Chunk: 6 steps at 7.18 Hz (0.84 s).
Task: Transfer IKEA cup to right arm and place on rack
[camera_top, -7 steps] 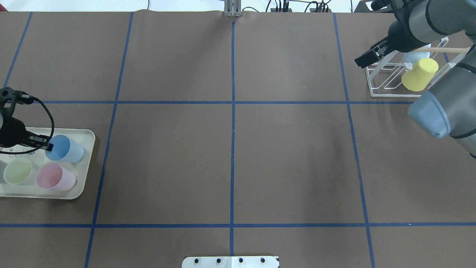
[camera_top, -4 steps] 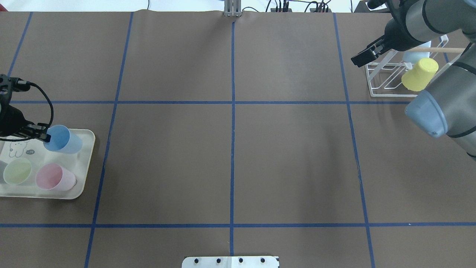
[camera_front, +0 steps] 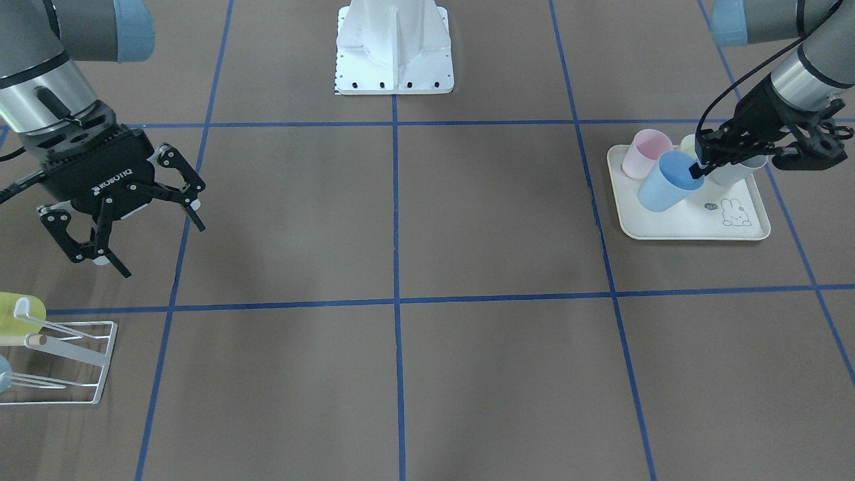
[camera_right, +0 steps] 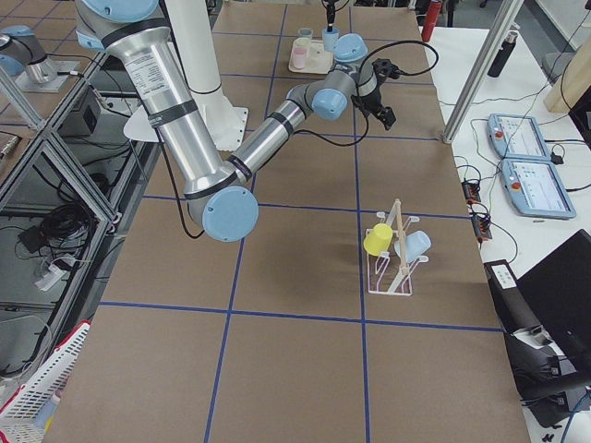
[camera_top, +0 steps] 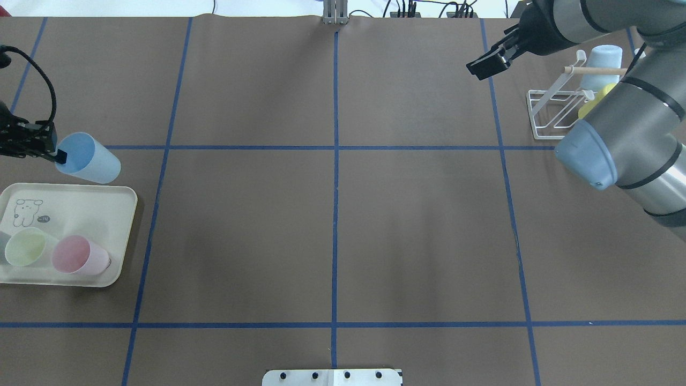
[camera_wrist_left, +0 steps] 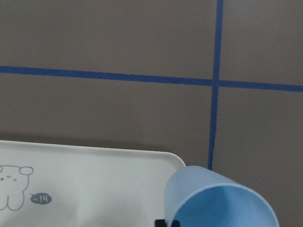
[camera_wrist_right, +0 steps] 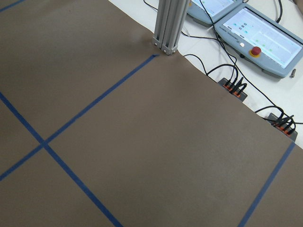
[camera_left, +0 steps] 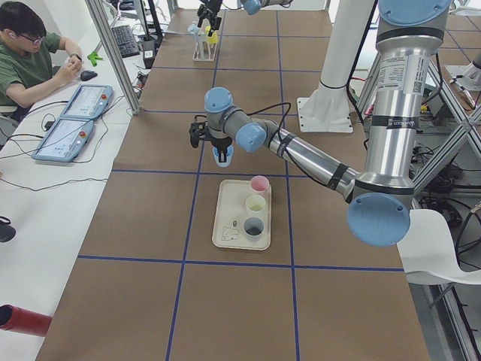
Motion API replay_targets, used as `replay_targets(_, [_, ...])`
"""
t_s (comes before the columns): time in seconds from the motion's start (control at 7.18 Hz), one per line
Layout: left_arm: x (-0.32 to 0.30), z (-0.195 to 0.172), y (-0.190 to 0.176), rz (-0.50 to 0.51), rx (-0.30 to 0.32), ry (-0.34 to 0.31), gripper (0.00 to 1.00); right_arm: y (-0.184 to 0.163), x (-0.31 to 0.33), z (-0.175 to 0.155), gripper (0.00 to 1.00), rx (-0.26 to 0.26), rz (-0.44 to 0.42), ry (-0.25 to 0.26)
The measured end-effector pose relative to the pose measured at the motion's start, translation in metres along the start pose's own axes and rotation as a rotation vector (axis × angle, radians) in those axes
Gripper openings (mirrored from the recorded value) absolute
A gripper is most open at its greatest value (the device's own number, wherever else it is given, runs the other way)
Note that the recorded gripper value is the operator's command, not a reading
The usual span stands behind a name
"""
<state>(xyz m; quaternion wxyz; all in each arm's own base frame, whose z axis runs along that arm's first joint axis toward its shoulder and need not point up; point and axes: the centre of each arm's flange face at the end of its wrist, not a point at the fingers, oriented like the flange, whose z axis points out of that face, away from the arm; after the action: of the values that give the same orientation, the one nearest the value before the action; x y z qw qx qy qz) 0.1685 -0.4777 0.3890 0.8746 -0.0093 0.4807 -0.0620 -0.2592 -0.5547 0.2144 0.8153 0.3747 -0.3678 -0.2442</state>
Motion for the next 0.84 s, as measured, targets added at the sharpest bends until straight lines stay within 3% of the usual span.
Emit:
replay_targets(0.28, [0.048,-0.023,-0.007,-0.111,-0.03,0.1,0.0,-0.021,-0.031,0.008,0.93,0.069,-0.053,-0.012])
replay_targets(0.7, [0.138,-0.066,-0.011,-0.304,-0.085,0.232,0.0,-0.033,-0.091,0.025,0.97,0.273,-0.157,-0.061])
replay_targets(0.84, [0.164,-0.08,-0.008,-0.35,-0.11,0.272,0.0,-0.038,-0.108,0.03,0.97,0.312,-0.174,-0.08])
